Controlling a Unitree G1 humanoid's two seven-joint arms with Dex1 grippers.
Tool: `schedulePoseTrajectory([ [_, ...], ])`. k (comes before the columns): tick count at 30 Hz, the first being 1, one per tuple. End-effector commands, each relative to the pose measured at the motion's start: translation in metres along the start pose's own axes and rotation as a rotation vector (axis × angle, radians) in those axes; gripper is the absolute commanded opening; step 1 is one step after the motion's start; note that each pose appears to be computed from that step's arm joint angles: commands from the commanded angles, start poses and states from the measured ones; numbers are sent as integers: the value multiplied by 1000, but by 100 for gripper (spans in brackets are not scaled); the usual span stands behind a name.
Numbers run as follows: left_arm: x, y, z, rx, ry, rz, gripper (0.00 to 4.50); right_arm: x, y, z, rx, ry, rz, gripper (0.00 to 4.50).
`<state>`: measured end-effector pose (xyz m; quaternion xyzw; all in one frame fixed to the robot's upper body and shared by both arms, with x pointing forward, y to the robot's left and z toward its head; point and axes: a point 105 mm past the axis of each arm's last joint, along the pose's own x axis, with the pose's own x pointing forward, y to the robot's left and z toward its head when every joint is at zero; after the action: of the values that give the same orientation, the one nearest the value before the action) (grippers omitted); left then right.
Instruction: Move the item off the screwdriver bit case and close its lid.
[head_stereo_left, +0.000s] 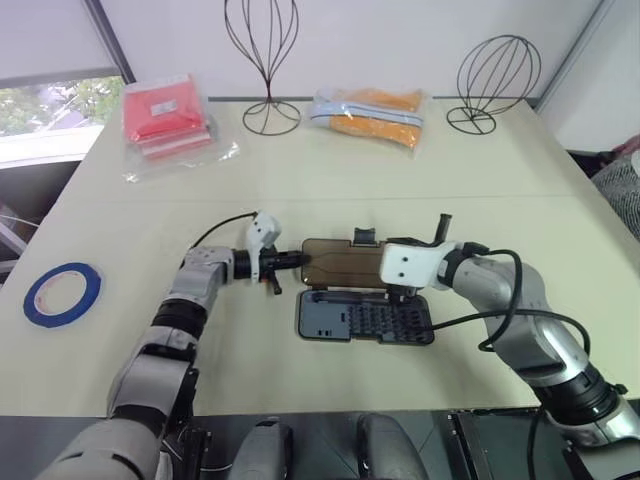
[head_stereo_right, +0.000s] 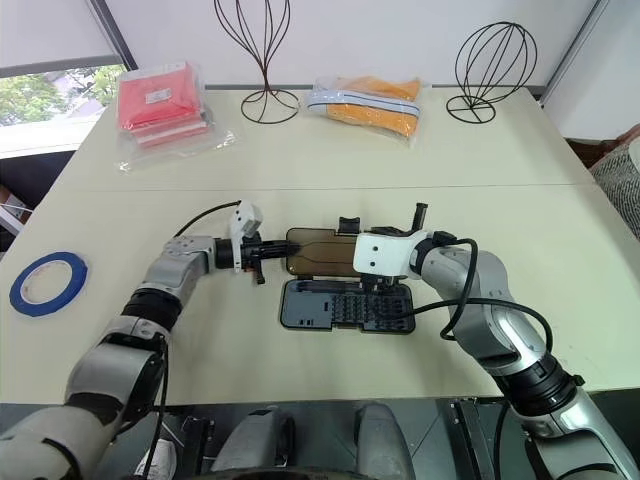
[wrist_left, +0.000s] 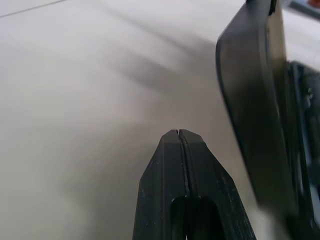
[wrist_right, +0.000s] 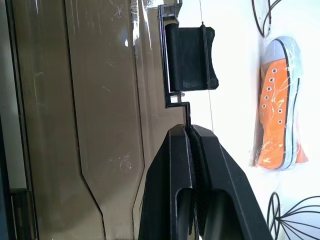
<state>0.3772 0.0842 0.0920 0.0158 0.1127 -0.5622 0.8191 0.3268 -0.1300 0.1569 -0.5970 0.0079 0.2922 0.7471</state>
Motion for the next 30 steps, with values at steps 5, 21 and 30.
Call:
schedulePoseTrajectory([
  [5, 11, -12, 14, 56, -5, -105, 0, -1, -4, 10, -13, -32, -16, 4],
  [21, 17, -14, 21, 75, -21, -130, 0, -41, -34, -7, 162, 35, 35, 448],
  [30, -6, -50, 38, 149, 16, -408, 0, -93, -55, -47, 370, 177, -59, 448],
])
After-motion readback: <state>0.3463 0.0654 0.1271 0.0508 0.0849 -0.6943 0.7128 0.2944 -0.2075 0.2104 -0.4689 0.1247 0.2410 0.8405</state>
